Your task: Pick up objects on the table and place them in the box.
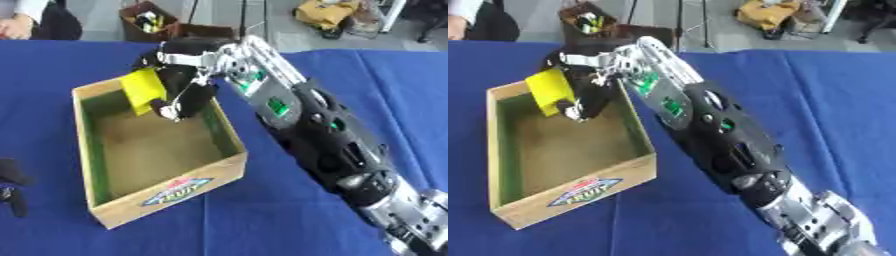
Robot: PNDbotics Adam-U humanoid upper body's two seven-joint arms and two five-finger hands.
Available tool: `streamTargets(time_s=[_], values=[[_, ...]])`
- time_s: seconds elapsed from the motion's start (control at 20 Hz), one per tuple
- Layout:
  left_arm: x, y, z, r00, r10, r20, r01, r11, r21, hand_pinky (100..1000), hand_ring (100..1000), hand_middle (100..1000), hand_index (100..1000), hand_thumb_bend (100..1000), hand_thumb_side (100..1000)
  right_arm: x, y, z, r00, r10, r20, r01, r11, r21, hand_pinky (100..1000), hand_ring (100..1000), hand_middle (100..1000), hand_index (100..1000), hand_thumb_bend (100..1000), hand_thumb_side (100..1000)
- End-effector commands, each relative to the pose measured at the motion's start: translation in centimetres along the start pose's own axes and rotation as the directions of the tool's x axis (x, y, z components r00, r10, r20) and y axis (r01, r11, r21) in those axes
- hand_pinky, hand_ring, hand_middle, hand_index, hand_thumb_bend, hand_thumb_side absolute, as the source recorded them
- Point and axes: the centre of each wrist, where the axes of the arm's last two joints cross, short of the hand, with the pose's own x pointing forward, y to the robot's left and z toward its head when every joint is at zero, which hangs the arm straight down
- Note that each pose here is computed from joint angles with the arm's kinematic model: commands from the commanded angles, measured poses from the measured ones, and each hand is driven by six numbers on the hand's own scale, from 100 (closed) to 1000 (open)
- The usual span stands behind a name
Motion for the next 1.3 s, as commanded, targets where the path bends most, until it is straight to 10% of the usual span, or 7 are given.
streamTargets(time_s=[0.05,0.7,1.3], values=[[0.7,0.0,-0.3,1.000,-0.002,0.030,0.002,1.000,-0.012,241,506,461,614,100,1000,0.7,-0.8,-0.7,0.999,0.053,0.011,-0.053,0.999,0.011,775,659,382,413,100,221],[0.7,-0.1,-0.4,1.000,-0.002,0.028,0.002,1.000,-0.019,242,506,461,615,100,1000,0.6,0.0,-3.0,0.991,0.132,0.021,-0.134,0.976,0.175,830,782,573,700,100,364],[0.6,-0.1,-0.4,1.000,-0.001,0.027,0.002,1.000,-0.021,242,506,461,615,100,1000,-0.2,0.8,-3.7,0.988,0.152,0.039,-0.157,0.952,0.265,914,917,777,938,100,1000]])
